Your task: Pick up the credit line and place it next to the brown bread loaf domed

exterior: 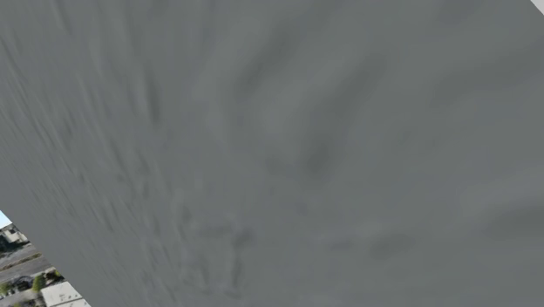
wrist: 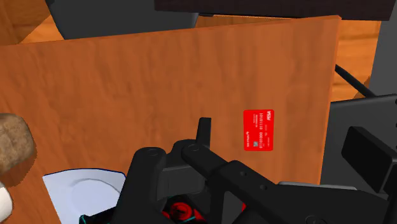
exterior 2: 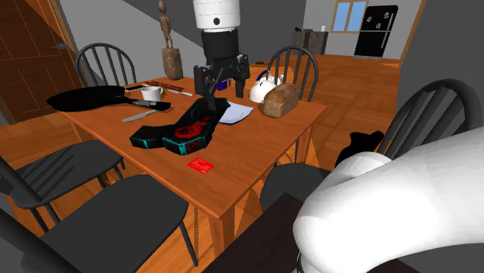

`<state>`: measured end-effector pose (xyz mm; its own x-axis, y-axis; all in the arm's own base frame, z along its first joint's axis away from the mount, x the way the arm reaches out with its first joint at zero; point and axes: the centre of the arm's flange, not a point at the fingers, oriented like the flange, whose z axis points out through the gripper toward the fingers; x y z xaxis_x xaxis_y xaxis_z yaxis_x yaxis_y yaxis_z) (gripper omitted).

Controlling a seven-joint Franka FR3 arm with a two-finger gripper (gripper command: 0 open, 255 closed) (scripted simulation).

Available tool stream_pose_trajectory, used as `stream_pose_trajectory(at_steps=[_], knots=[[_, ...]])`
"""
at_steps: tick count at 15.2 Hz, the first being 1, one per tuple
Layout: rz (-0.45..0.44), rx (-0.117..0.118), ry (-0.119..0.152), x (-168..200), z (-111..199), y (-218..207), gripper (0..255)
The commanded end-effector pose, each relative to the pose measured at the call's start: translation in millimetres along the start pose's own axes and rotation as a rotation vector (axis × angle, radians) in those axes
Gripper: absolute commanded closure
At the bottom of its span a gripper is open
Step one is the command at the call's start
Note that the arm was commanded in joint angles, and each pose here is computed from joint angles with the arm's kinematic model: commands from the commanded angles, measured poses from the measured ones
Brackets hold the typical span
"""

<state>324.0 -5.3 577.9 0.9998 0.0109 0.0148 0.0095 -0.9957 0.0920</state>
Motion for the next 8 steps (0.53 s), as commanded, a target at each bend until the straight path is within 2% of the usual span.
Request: stream_pose_trajectory(at_steps=[1, 8], knots=[[0.000, 0.000, 0.000, 0.0, 0.0, 0.0, 0], [-0.063, 0.021, -0.226, 90.9, 76.1, -9.8, 0]])
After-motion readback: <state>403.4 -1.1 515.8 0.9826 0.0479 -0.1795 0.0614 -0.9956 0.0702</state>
